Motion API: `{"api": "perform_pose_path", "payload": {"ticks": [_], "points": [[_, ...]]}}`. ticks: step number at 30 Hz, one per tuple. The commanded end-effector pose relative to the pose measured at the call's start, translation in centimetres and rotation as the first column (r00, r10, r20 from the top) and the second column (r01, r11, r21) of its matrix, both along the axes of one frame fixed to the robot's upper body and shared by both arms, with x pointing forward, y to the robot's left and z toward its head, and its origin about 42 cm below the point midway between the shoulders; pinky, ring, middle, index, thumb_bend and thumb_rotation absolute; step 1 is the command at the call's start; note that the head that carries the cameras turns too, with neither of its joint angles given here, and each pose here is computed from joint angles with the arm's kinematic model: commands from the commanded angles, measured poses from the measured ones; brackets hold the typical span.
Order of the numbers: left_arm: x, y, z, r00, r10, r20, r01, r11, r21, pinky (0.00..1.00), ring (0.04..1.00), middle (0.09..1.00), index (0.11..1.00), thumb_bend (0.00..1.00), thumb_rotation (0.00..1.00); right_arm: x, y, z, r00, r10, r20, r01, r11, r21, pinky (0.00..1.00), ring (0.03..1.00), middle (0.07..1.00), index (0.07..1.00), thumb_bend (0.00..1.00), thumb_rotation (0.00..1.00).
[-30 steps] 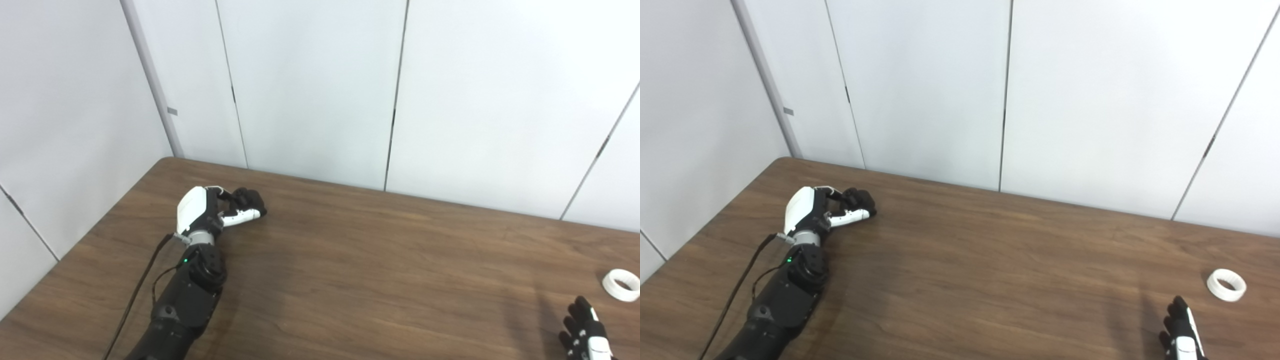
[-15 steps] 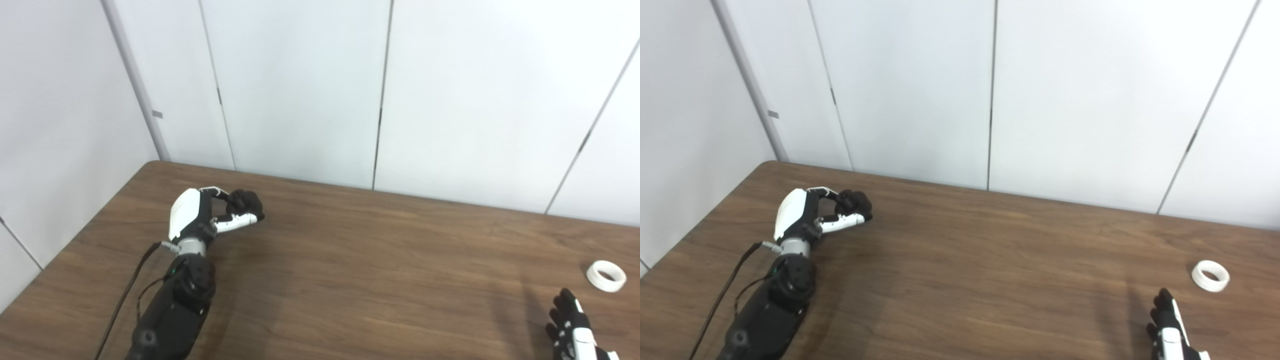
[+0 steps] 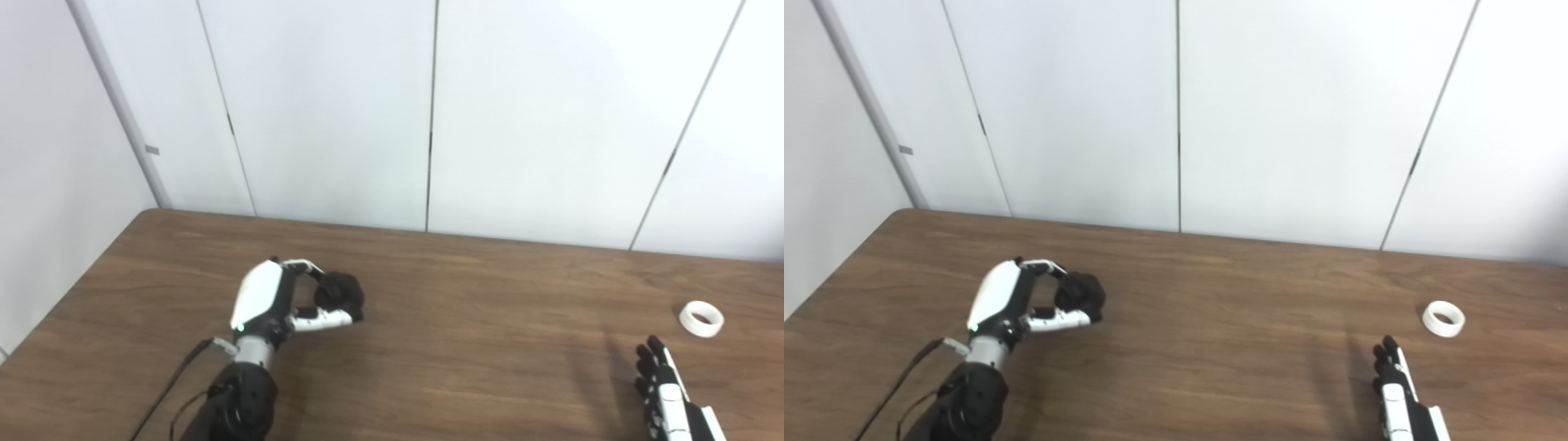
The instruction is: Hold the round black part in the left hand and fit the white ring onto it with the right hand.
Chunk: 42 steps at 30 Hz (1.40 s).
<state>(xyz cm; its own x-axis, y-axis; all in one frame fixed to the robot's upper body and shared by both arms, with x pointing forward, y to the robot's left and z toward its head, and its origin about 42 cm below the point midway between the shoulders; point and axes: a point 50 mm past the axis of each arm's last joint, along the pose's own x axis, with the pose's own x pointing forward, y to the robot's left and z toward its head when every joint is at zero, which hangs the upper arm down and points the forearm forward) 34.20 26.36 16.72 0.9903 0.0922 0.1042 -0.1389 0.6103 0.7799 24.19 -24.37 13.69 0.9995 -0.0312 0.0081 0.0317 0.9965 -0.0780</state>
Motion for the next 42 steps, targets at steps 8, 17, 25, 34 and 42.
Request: {"api": "perform_pose_path", "payload": {"ticks": [8, 17, 25, 34, 42], "points": [[-2.4, -4.5, 1.2, 0.980, -0.171, 0.100, 0.159, 0.980, 0.116, 1.00, 0.838, 0.752, 0.484, 0.52, 0.05, 0.2, 1.3, 0.3, 1.000, -0.004, -0.004, 0.004, 1.000, -0.010, 1.00, 0.969, 0.962, 0.987, 0.53, 1.00], [-5.1, -7.4, 0.0, 0.955, -0.287, 0.074, 0.270, 0.945, 0.186, 1.00, 0.836, 0.758, 0.484, 0.52, 0.05, 0.4, 2.5, 1.0, 1.000, -0.006, -0.002, 0.006, 1.000, -0.004, 1.00, 0.973, 0.962, 0.978, 0.56, 1.00], [-7.2, -8.8, -1.4, 0.932, -0.362, 0.034, 0.344, 0.907, 0.243, 1.00, 0.836, 0.754, 0.484, 0.52, 0.06, 0.5, 3.2, 1.8, 1.000, -0.012, -0.001, 0.012, 1.000, 0.010, 1.00, 0.958, 0.943, 0.973, 0.56, 1.00], [-8.5, -9.9, -2.8, 0.920, -0.393, 0.007, 0.379, 0.891, 0.251, 1.00, 0.836, 0.752, 0.484, 0.52, 0.06, 0.7, 3.5, 2.7, 1.000, -0.014, 0.000, 0.014, 1.000, 0.001, 1.00, 0.958, 0.939, 0.970, 0.57, 1.00], [-9.0, -10.9, -3.7, 0.917, -0.398, -0.002, 0.386, 0.889, 0.246, 1.00, 0.843, 0.752, 0.485, 0.52, 0.05, 0.7, 3.5, 3.2, 1.000, -0.016, -0.005, 0.016, 1.000, -0.002, 1.00, 0.969, 0.941, 0.970, 0.60, 1.00]]}}
